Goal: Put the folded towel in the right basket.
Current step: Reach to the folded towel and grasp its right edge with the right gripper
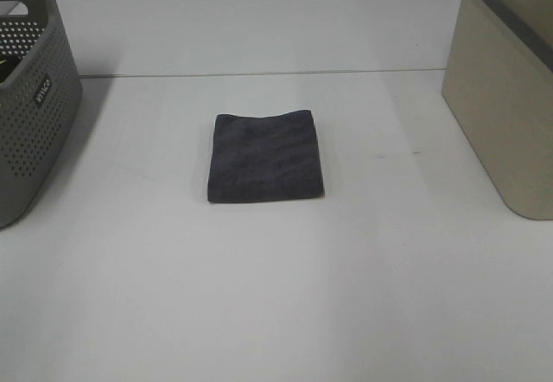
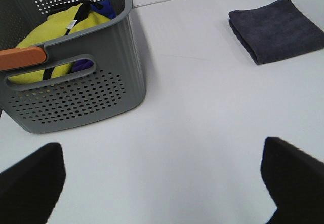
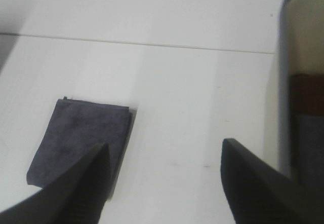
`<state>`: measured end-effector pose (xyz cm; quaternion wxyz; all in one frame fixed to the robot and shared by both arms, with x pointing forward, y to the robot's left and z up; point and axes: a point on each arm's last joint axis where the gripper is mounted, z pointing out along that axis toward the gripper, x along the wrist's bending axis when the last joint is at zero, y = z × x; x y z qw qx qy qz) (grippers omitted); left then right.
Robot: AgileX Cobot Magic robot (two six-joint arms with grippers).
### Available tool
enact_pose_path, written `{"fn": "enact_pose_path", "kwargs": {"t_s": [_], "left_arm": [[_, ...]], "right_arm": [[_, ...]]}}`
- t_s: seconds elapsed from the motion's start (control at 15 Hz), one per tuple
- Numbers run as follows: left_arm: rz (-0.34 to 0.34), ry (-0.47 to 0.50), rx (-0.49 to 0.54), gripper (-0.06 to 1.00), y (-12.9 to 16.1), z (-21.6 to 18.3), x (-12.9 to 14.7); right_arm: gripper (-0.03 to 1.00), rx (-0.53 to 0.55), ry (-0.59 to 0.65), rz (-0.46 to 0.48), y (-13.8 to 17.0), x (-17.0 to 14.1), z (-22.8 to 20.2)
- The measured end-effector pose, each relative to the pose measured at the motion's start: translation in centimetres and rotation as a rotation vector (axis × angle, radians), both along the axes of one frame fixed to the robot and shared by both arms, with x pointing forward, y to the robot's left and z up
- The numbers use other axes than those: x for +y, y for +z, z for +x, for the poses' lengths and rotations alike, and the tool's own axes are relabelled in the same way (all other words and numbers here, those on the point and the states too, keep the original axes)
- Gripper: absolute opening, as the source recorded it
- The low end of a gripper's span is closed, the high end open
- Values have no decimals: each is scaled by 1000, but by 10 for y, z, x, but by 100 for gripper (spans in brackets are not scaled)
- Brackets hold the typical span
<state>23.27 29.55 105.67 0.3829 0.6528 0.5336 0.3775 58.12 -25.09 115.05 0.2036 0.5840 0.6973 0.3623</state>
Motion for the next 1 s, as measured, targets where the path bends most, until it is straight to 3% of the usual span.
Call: {"fn": "enact_pose_path", "kwargs": {"t_s": [0.33, 0.6, 0.73, 1.0], "left_arm": [[0, 0, 0, 99, 0, 0, 0], [0, 0, 0, 99, 0, 0, 0], [0, 0, 0, 99, 0, 0, 0], [0, 0, 0, 99, 0, 0, 0]], "right_arm": [[59, 184, 143, -32, -71, 59, 39], [59, 355, 148, 64, -130, 81, 57], [60, 505, 138, 144, -173, 92, 64], [65, 648, 162, 185, -230, 104, 80]]}}
